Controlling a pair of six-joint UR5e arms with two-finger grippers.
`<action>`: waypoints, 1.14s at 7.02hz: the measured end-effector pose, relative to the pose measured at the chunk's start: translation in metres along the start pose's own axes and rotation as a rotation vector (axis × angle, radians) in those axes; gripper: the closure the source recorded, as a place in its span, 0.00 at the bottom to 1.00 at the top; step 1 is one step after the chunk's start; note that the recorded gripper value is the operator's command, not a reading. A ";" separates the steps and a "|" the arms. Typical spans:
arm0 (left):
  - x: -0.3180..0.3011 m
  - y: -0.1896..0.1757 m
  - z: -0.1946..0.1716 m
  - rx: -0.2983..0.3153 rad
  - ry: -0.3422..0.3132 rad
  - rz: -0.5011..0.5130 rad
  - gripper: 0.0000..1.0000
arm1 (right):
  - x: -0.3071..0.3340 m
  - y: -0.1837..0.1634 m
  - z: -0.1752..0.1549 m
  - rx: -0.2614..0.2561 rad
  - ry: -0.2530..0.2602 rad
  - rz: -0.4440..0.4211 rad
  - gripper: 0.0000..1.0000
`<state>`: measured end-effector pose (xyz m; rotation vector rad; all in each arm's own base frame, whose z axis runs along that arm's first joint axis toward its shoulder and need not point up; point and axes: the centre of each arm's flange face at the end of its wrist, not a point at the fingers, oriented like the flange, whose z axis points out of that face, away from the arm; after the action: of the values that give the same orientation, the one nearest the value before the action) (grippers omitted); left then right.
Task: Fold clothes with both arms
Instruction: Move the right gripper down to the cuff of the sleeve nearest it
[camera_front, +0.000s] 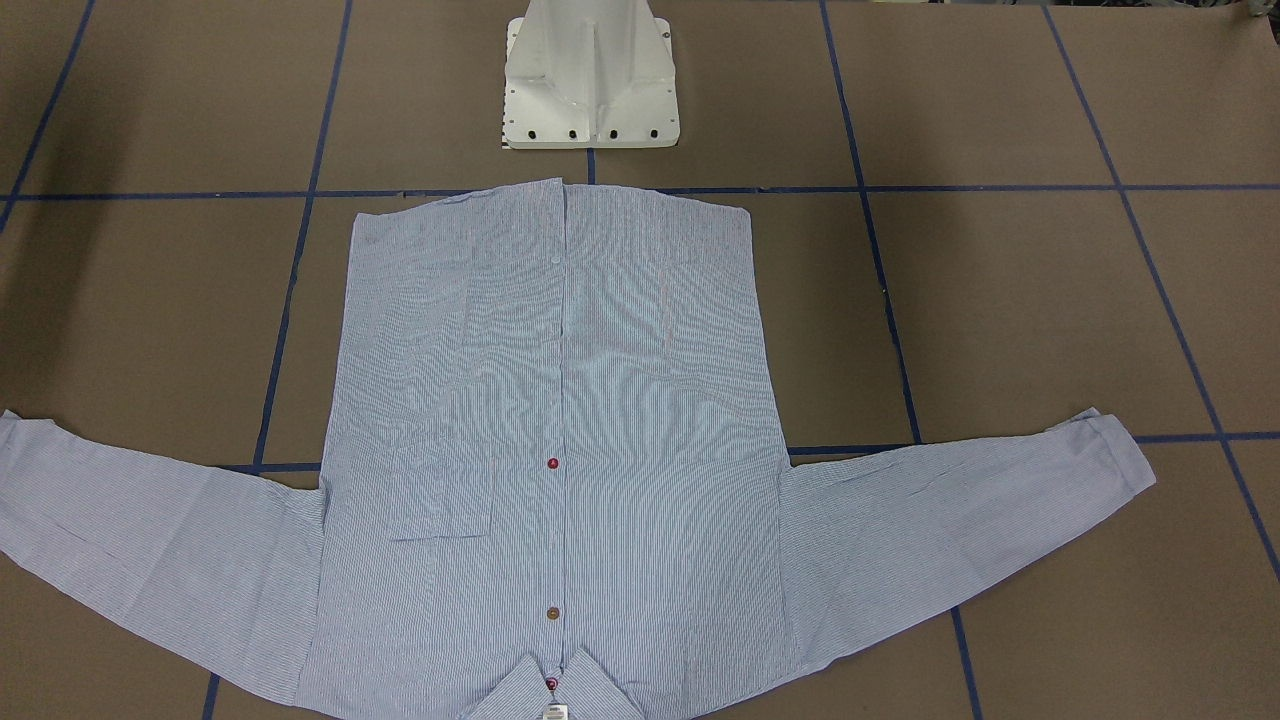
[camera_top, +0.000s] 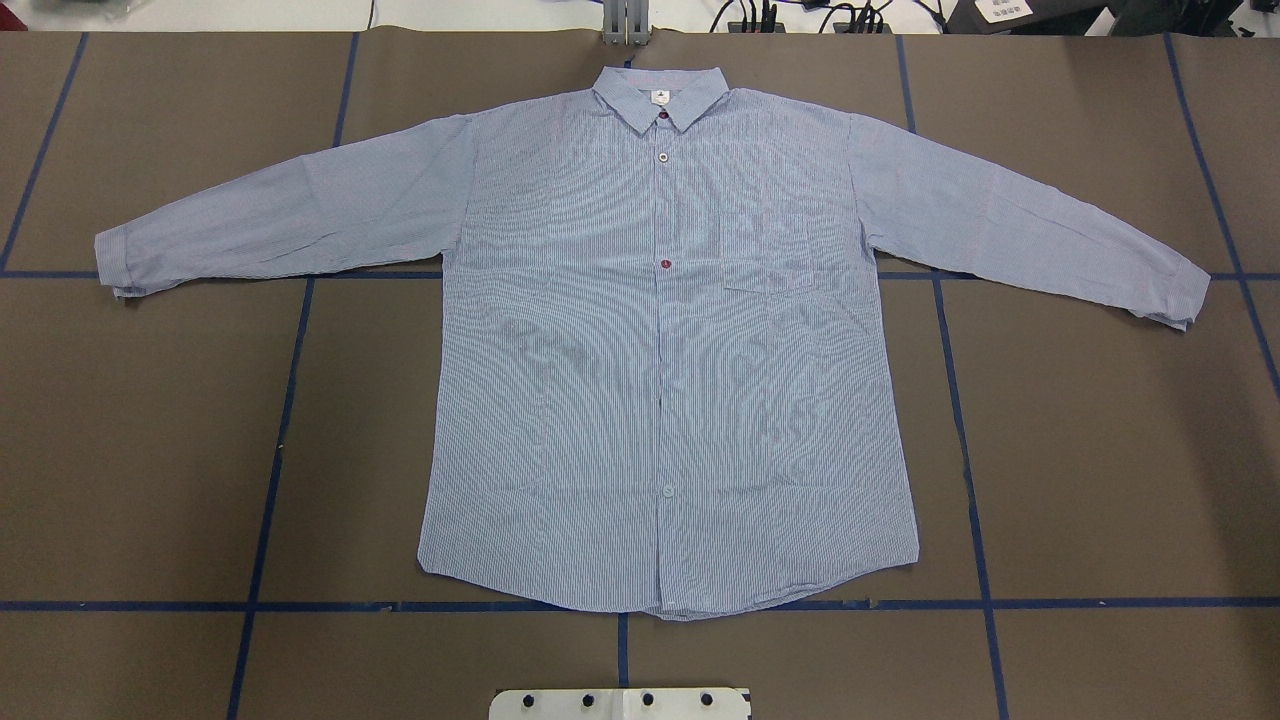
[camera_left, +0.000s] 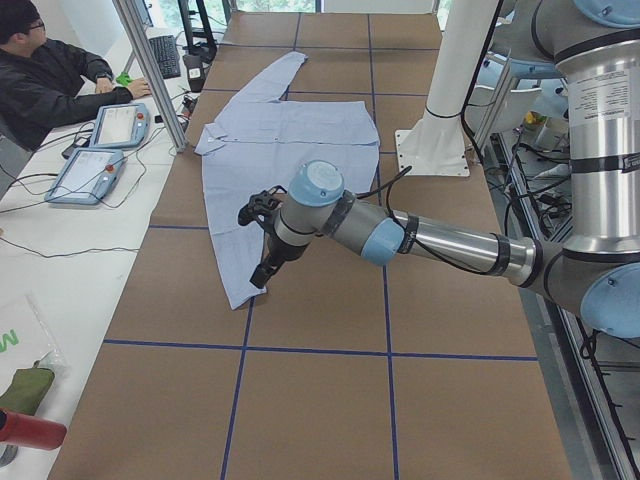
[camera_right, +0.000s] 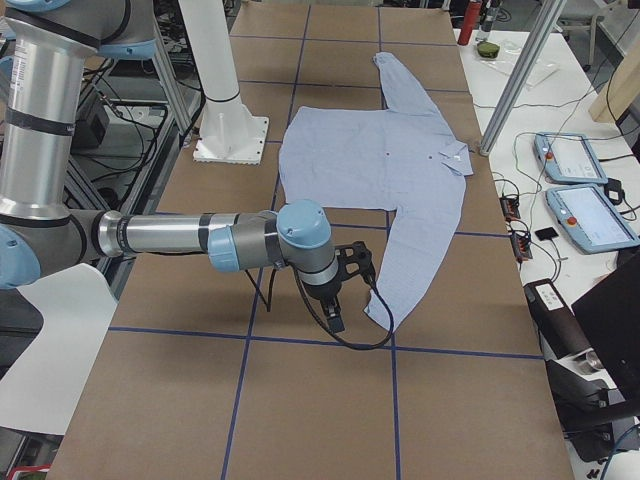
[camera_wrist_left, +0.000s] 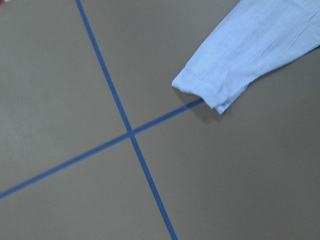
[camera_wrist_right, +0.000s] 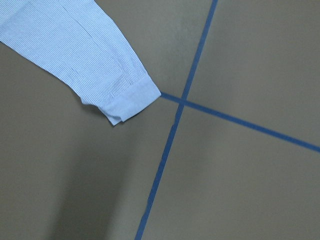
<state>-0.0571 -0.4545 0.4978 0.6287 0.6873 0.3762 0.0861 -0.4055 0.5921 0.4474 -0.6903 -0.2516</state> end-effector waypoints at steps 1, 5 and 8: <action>-0.001 -0.018 -0.002 0.049 -0.006 0.002 0.00 | 0.004 -0.004 0.006 0.010 -0.020 0.026 0.00; -0.005 -0.028 0.001 0.073 -0.003 -0.033 0.00 | -0.030 -0.037 0.064 0.049 -0.071 0.295 0.01; -0.004 -0.026 0.000 0.073 -0.003 -0.033 0.00 | -0.056 -0.047 0.168 0.152 -0.042 0.470 0.10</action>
<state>-0.0570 -0.4761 0.4823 0.6866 0.7106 0.3206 -0.0704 -0.4789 0.6526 0.4125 -0.8376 0.2366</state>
